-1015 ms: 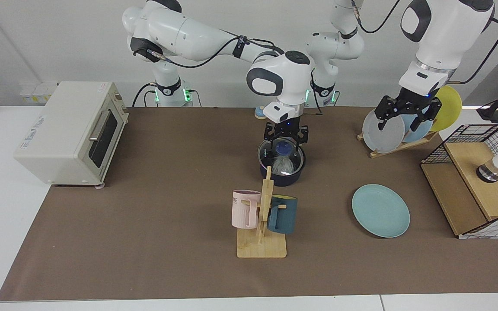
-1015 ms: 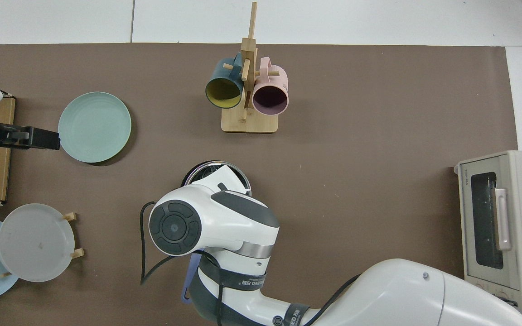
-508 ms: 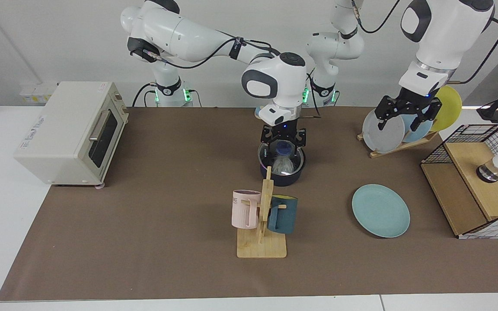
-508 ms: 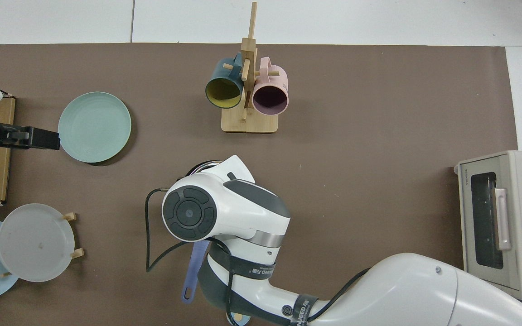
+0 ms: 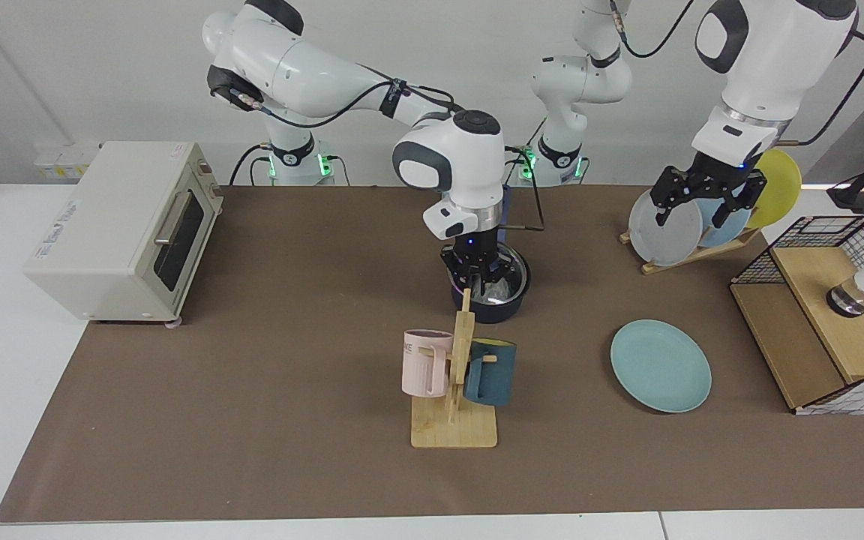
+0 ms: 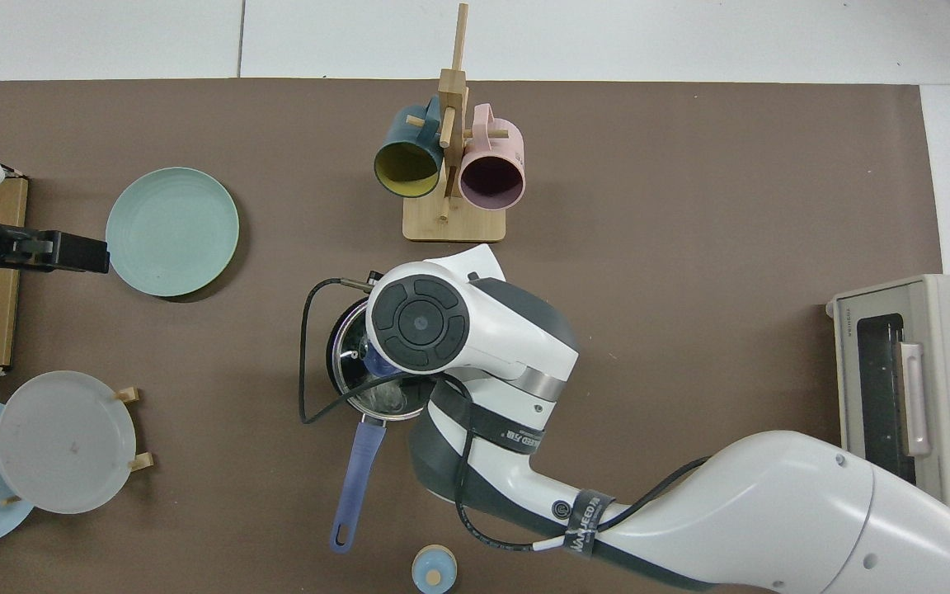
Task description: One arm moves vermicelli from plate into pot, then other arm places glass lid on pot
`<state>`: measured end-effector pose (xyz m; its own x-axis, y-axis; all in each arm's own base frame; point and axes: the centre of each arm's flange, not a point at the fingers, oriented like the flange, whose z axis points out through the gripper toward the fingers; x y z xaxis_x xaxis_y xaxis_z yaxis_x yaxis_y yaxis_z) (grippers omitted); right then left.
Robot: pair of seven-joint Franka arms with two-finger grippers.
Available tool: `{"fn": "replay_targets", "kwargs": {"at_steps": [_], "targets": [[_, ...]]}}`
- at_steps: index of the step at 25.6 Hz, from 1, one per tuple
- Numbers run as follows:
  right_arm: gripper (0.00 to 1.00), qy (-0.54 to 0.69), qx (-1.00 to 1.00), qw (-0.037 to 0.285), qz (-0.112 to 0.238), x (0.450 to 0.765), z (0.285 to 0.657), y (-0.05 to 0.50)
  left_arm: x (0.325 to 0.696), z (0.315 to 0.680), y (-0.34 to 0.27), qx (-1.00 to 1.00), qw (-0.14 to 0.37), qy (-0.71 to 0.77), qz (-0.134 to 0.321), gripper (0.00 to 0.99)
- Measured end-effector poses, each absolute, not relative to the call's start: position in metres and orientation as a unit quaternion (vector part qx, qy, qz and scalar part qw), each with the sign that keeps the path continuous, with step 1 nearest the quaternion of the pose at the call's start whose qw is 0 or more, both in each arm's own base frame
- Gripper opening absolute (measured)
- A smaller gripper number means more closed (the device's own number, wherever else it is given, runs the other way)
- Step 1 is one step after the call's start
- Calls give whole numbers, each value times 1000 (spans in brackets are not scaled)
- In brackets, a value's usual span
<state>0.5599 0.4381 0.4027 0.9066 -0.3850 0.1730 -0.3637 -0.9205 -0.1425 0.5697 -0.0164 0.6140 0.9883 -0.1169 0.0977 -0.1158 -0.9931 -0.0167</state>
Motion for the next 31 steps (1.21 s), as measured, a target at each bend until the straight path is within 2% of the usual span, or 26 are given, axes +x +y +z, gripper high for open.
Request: {"fn": "replay_targets", "kwargs": {"at_steps": [1, 2, 4, 19, 31], "targets": [[163, 195, -975, 54, -93, 560, 401, 437, 570, 614, -16, -997, 5, 58, -49, 991], [137, 198, -975, 54, -86, 560, 399, 436, 570, 614, -16, -997, 5, 58, -49, 991], [22, 202, -975, 53, -75, 558, 396, 434, 570, 614, -16, -997, 5, 58, -49, 991], [31, 201, -977, 42, -59, 551, 380, 430, 570, 614, -16, -997, 5, 58, -49, 991], [31, 205, -976, 32, -60, 550, 402, 431, 570, 614, -16, -997, 5, 58, -49, 991]]}}
